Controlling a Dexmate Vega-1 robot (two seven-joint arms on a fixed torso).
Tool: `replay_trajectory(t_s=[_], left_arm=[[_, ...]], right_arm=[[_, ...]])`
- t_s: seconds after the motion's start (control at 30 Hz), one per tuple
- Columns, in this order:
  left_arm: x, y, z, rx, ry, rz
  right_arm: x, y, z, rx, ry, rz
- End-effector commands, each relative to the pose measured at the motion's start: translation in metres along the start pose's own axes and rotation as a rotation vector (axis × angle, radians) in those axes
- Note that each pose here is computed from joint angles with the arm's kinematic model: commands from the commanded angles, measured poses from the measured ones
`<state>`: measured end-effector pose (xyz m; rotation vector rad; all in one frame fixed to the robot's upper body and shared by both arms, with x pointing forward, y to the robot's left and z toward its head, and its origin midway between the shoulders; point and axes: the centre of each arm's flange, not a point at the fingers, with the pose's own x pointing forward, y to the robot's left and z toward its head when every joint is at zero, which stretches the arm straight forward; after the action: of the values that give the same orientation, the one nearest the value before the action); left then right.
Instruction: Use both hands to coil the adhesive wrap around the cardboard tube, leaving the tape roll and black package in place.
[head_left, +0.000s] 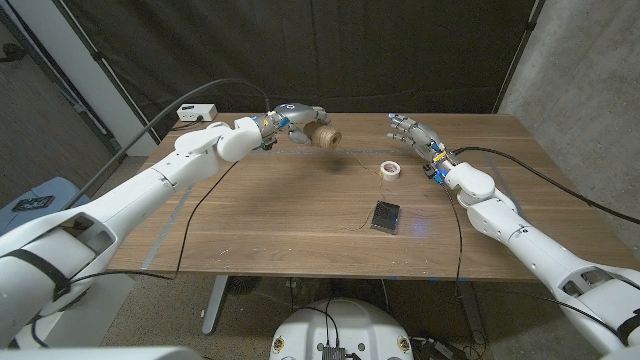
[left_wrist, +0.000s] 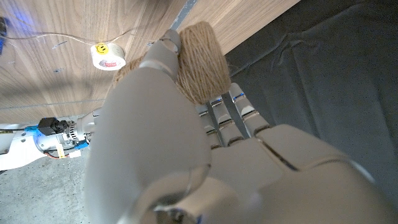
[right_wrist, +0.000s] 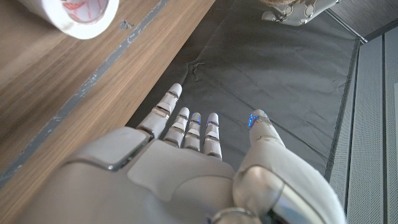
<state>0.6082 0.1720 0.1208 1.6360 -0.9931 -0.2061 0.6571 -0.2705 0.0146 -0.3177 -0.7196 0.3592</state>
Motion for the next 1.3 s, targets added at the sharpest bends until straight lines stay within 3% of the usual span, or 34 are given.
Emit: replay_trajectory(t_s=[0.03, 0.5, 1.3], left_arm=[[0.011, 0.006, 0.001, -0.005, -0.016, 0.017], [0.023, 0.015, 0.003, -0.005, -0.022, 0.054], [0.026, 0.017, 0.004, -0.008, -0.029, 0.073]], right_arm=[[0.010, 0.002, -0.001, -0.039, 0.015, 0.015], [0.018, 0.006, -0.002, -0.063, 0.029, 0.025], [0.023, 0.028, -0.001, -0.117, 0.070, 0.038]])
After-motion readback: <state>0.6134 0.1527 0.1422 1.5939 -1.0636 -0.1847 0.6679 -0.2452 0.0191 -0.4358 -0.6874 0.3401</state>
